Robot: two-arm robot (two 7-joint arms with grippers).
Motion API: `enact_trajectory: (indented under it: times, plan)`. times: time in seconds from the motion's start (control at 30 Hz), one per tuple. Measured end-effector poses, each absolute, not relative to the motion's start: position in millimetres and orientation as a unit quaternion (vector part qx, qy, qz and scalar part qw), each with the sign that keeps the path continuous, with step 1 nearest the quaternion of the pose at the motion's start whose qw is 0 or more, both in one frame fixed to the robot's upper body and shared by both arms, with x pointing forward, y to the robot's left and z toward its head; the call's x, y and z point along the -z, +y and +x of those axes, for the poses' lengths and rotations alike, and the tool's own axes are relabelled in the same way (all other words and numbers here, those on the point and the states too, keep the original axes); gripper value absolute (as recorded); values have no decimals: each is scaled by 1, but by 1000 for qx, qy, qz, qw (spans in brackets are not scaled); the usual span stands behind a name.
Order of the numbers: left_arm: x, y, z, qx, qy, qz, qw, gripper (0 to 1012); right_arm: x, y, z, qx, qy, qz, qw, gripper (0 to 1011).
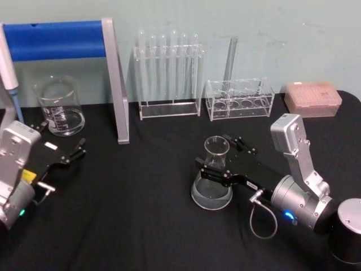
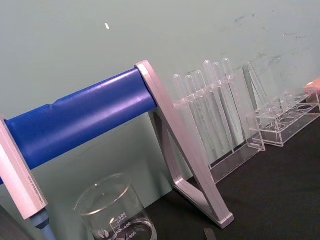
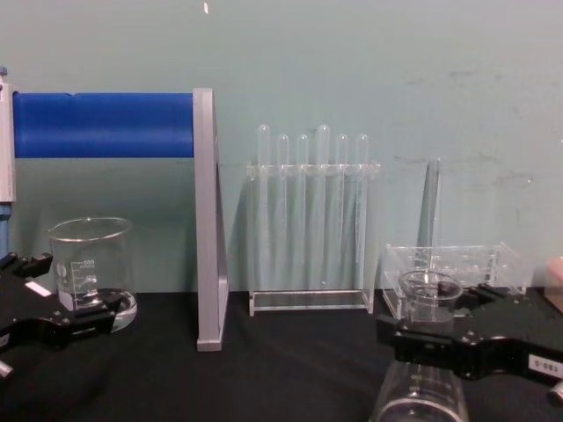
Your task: Grasp the erlenmeyer flask with one hand, shake it three times, then place it back.
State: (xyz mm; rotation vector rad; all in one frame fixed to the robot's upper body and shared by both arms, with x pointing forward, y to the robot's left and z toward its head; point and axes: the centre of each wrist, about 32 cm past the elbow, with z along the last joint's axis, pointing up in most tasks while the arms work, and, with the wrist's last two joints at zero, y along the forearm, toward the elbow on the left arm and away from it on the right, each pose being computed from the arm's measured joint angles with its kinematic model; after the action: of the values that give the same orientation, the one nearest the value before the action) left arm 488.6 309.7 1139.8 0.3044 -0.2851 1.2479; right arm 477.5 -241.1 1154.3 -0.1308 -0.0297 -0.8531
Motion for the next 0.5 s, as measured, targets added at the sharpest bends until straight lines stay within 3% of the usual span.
enact_trajectory:
  times: [0.17,0.5]
  plan:
    - [-1140,310,489,-580,-132,141,791,1001,-1154,-241,477,413,-14,-63,908,998]
    - [-1140,310,489,-580,-132,141,791,1001,-1154,-241,477,413,-14,-63,908,749]
